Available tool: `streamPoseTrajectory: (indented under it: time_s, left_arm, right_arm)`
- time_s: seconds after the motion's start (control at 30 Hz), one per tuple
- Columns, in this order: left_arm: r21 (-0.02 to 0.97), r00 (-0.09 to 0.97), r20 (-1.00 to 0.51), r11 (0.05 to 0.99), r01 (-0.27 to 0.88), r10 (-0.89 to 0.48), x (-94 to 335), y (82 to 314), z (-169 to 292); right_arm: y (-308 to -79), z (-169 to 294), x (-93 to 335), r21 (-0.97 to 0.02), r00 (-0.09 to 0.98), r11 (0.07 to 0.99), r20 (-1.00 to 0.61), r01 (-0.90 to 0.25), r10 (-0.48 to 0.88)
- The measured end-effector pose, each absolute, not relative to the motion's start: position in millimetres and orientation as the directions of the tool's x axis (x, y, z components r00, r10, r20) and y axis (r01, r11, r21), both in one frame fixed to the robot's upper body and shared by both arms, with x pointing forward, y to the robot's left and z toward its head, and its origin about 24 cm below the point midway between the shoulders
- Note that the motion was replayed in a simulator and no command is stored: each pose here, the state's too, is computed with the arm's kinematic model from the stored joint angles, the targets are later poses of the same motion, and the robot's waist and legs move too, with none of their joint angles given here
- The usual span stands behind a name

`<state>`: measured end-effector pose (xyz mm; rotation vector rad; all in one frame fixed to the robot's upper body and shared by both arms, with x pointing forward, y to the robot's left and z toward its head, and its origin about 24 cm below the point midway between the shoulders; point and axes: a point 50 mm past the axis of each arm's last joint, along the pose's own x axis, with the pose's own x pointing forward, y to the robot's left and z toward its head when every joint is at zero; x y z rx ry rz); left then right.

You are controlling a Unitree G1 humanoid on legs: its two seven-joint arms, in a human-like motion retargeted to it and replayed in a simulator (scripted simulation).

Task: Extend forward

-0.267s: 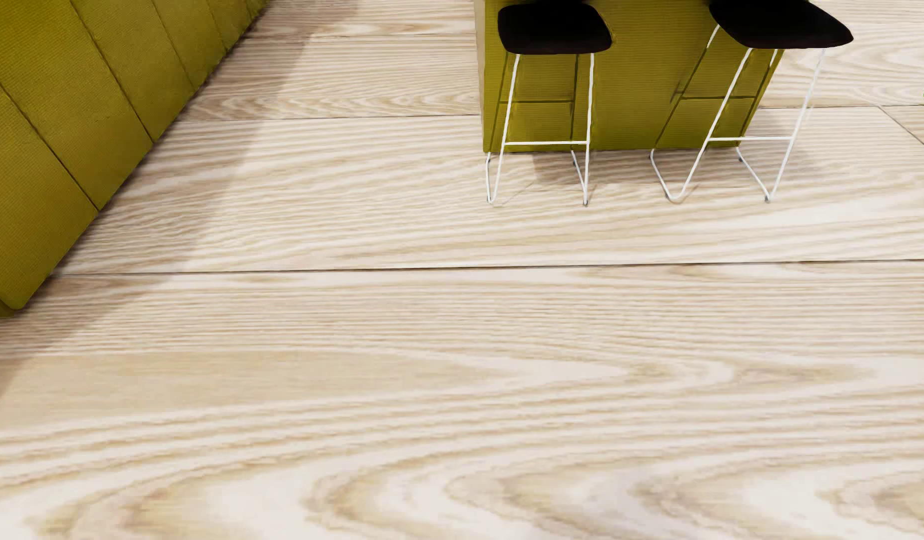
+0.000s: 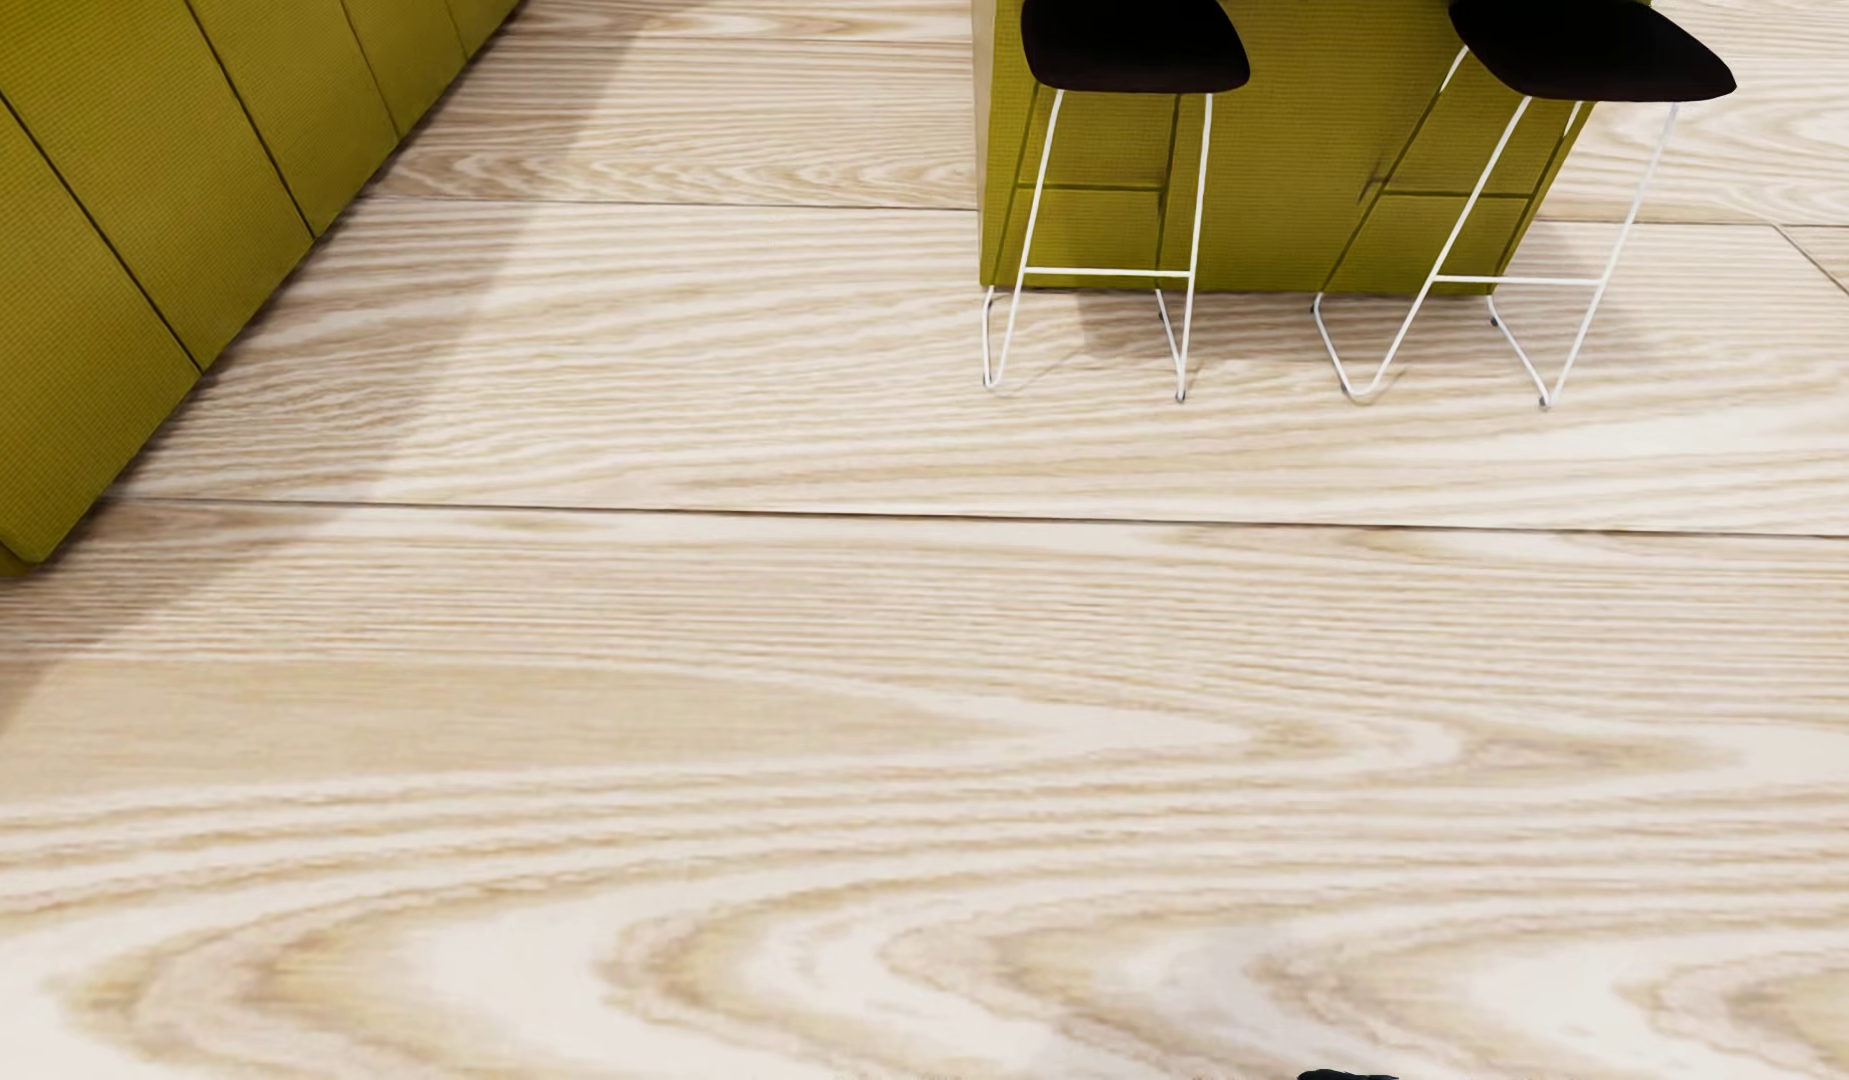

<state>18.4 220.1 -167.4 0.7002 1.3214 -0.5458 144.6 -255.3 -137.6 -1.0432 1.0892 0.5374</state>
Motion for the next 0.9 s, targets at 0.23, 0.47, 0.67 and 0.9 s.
streamPoseTrajectory:
  time_s: [0.23, 0.47, 0.67, 0.9]
  left_arm:
    - [0.246, 0.239, -0.967, 0.600, 0.761, 0.093, 49, 253, -157]
    - [0.297, 0.243, -0.955, 0.560, 0.773, 0.172, 53, 284, -146]
    - [0.297, 0.224, -0.955, 0.576, 0.762, 0.196, 43, 293, -144]
    - [0.290, 0.213, -0.957, 0.581, 0.760, 0.200, 38, 294, -144]
  right_arm:
    - [-352, 111, 349, -0.943, 0.857, 0.241, -0.313, -0.229, -0.410]
    - [-395, 315, 340, -0.928, 0.788, 0.183, 0.157, 0.324, -0.596]
    - [-411, 302, 329, -0.941, 0.762, 0.166, 0.128, 0.296, -0.635]
    - [-411, 299, 330, -0.943, 0.764, 0.166, 0.121, 0.287, -0.634]
